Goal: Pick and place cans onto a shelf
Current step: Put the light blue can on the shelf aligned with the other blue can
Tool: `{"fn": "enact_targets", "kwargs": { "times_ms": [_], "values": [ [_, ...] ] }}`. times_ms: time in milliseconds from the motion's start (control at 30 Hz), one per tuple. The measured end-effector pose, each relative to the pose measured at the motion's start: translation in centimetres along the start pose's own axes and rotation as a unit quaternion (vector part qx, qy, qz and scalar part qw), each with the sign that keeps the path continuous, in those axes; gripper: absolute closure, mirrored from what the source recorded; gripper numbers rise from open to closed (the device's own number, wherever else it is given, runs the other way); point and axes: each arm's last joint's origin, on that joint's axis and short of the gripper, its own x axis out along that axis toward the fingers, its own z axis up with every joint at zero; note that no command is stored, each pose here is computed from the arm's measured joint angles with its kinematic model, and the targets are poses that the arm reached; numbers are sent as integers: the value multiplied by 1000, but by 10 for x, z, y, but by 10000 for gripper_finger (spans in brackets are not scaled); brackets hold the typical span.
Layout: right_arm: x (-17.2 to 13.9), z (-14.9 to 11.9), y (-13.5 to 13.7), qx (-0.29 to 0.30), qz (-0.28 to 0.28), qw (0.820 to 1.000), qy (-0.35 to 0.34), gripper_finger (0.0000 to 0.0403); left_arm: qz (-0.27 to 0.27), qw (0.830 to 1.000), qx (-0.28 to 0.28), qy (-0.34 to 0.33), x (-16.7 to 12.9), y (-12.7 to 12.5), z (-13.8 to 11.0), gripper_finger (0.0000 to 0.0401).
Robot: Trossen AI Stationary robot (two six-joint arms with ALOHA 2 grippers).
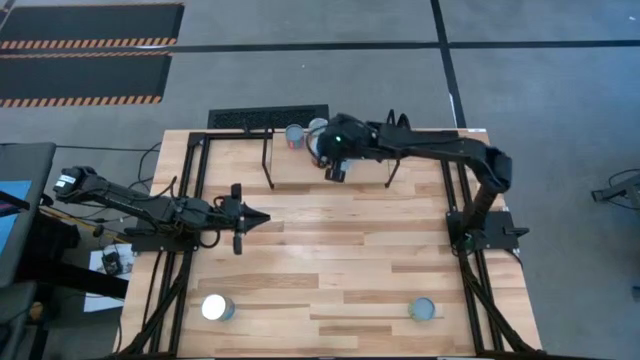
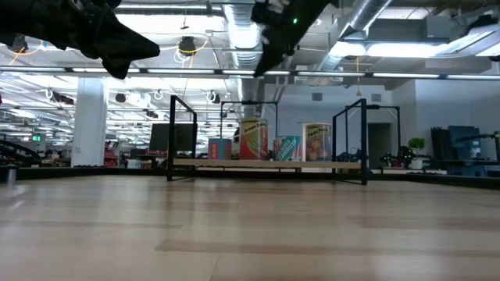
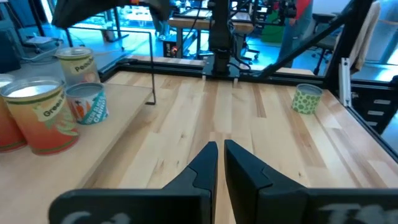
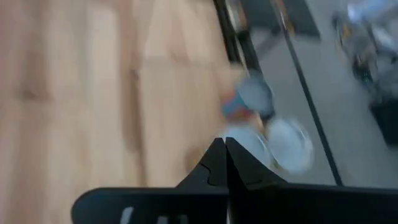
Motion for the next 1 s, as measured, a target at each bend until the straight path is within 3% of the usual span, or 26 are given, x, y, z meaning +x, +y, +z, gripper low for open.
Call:
{"fn": "enact_targets", "kwargs": {
  "times_ms": [200, 533, 800, 1000],
  "values": [
    [-20, -12, 36, 0, 71, 982, -175, 400, -20, 1000, -3, 3, 0, -1, 0, 383],
    [-53, -78, 101, 19, 135, 933, -333, 399, -39, 999, 2, 7, 1, -3, -1, 383],
    [-63, -126, 127, 38, 165, 903, -396, 398, -57, 997, 17, 44, 12, -22, 3, 383],
    [-61, -139, 129, 45, 165, 902, -396, 398, -59, 990, 42, 122, 18, -55, 34, 383]
  ]
}}
